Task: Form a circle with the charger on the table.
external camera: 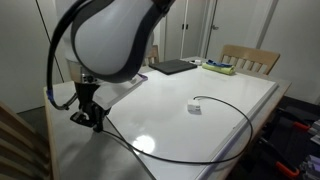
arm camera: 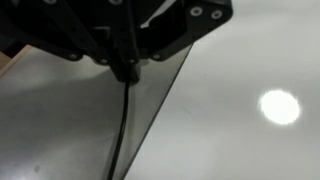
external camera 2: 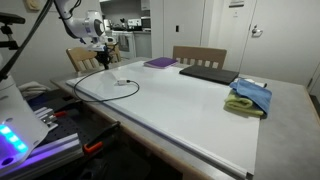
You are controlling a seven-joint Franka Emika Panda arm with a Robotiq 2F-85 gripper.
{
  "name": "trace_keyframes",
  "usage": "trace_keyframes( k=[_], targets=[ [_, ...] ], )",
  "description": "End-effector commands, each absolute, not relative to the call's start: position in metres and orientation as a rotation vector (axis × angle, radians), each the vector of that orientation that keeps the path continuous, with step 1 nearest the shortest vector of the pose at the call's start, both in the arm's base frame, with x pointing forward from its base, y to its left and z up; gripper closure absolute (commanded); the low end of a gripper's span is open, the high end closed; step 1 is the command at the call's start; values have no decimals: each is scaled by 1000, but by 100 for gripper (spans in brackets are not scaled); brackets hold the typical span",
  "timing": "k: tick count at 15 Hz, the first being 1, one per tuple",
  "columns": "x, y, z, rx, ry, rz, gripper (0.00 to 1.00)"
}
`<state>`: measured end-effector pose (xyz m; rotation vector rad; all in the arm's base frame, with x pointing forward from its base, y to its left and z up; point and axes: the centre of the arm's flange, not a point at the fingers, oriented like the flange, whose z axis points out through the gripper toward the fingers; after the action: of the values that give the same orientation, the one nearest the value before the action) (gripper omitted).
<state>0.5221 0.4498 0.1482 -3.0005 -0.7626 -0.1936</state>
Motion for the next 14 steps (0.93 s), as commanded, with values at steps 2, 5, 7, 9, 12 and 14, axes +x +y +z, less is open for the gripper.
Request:
trace_keyframes(
  k=[2,5,7,9,12,14],
  targets=[
    [518,423,173,-3009,-714,-264,98],
    [522,413,188,-2996,-675,-323,98],
    [523,404,197,-3006,-641,-363,98],
    [523,389,205,-3052,-531,-428,98],
    [525,377,214,-3031,-551,-580,98],
    [544,386,209,-3024,-570,-557,93]
  ],
)
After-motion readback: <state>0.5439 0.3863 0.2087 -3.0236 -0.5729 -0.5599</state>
